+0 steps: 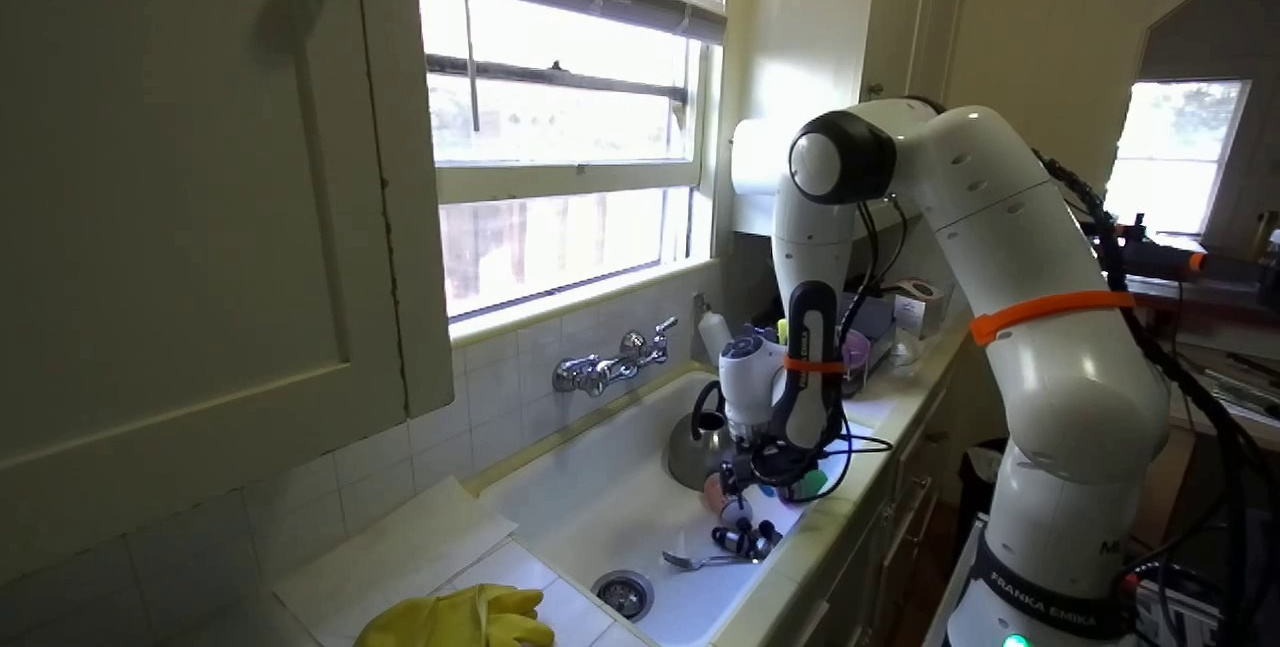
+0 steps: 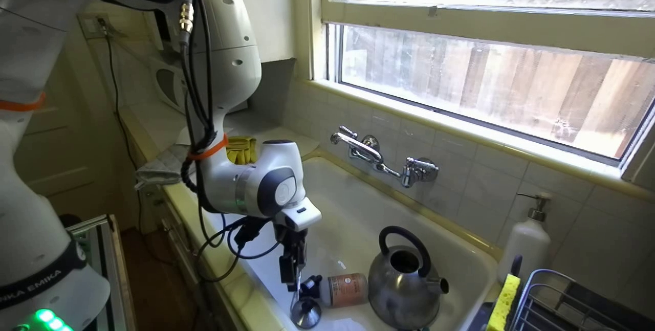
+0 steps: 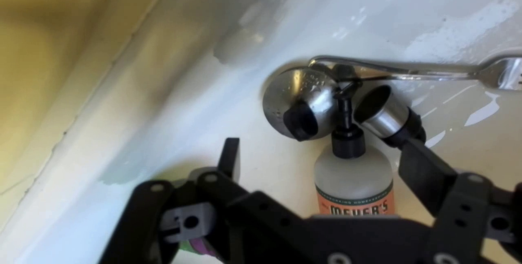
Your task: Remove the orange bottle from the sink and put it on the window sill
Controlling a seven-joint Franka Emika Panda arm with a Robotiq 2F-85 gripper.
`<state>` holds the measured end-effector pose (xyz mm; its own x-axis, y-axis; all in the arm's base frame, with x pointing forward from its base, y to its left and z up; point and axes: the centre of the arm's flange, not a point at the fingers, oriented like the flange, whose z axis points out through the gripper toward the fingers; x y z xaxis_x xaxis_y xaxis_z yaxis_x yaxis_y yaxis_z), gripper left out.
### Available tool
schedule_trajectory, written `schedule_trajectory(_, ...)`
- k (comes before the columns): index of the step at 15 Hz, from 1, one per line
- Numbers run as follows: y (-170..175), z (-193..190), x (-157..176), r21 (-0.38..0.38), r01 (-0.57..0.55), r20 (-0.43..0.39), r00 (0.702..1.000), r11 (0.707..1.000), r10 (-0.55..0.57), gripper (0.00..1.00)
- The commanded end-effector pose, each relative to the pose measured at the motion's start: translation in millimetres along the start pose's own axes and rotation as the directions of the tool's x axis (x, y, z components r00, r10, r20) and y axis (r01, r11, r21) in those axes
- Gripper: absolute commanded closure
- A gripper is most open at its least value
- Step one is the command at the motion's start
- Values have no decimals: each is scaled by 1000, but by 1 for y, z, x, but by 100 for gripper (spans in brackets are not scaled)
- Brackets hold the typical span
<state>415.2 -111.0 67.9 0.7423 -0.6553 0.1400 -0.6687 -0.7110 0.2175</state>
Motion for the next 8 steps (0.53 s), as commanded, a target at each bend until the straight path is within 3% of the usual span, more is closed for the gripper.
schedule_trajectory(1, -1, 7, -1, 19, -20, -105, 994, 1000, 22, 0)
schedule_trajectory(4, 1, 10, 14, 89, -11, -161, 987, 996, 26, 0)
schedule_trajectory(8, 4, 25, 25, 154, 21, -173, 985, 988, 6, 0)
